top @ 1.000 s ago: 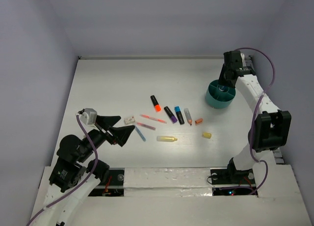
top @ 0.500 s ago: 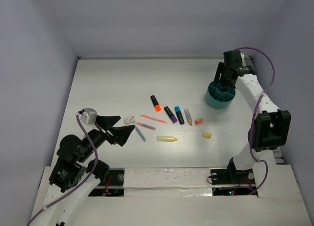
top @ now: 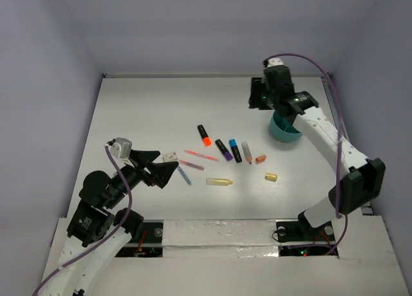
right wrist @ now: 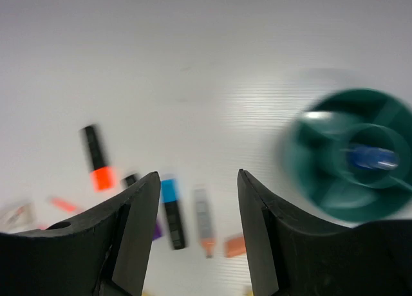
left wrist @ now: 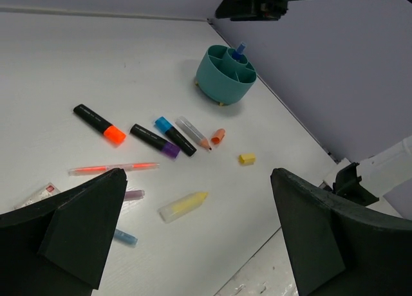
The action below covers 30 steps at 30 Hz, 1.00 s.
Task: Sort the stationery into containers
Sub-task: Place the stationery in the storage box, then pick up the pen from the center of the board.
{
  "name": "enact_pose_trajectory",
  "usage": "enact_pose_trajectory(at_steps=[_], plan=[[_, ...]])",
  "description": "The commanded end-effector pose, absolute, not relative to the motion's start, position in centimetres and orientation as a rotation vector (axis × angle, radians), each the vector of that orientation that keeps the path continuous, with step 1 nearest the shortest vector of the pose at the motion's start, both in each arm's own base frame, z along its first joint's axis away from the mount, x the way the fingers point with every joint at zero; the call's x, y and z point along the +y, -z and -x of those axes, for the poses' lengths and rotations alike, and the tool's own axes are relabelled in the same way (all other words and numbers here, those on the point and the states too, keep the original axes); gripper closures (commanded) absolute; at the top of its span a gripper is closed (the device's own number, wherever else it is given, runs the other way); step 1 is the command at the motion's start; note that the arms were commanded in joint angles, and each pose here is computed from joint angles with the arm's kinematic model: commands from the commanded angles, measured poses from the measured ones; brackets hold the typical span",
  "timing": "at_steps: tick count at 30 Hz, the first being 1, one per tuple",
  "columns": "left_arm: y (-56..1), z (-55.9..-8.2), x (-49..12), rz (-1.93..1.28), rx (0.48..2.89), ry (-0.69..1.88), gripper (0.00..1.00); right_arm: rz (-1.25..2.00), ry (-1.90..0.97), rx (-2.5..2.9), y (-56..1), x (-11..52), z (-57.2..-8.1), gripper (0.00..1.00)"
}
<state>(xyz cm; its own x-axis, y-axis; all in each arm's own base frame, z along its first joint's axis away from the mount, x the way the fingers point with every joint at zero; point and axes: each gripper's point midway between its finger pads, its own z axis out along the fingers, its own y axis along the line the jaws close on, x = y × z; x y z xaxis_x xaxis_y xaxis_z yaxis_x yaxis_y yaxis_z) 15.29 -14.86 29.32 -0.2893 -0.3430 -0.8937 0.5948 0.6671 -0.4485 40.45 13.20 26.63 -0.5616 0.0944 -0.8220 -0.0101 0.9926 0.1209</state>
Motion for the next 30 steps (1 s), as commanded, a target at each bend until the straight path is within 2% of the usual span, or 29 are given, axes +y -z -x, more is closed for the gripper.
enact_pose_trajectory(at_steps=[1,3,5,6,10,15,20,30], plan=[[-29.5,-16.1,-15.2,-0.213,1.62,0.926,0.07,0.152,-0.24,2.186,-24.1,20.5,-41.4,0.43],[-29.3,-16.2,-15.3,-0.218,1.628,0.927,0.1,0.223,-0.273,2.188,-23.2,23.0,-41.8,0.39],[-29.1,-16.7,-15.3,-0.213,1.643,0.917,0.12,0.3,-0.268,2.234,-20.4,25.4,-41.9,0.31],[-29.0,-16.8,-15.5,-0.22,1.651,0.918,0.12,0.322,-0.281,2.229,-20.4,26.3,-42.2,0.26],[-29.5,-17.7,-15.7,-0.232,1.634,0.897,0.09,0.422,-0.276,2.285,-17.2,29.3,-43.1,0.19],[-29.7,-19.3,-15.3,-0.219,1.639,0.826,0.02,0.52,-0.253,2.347,-12.3,32.6,-43.4,0.21],[-28.9,-20.2,-14.4,-0.179,1.66,0.789,0.01,0.536,-0.262,2.338,-9.5,35.9,-43.8,0.29],[-28.2,-20.7,-14.2,-0.16,1.678,0.782,0.01,0.583,-0.253,2.364,-5.4,38.9,-44.0,0.35]])
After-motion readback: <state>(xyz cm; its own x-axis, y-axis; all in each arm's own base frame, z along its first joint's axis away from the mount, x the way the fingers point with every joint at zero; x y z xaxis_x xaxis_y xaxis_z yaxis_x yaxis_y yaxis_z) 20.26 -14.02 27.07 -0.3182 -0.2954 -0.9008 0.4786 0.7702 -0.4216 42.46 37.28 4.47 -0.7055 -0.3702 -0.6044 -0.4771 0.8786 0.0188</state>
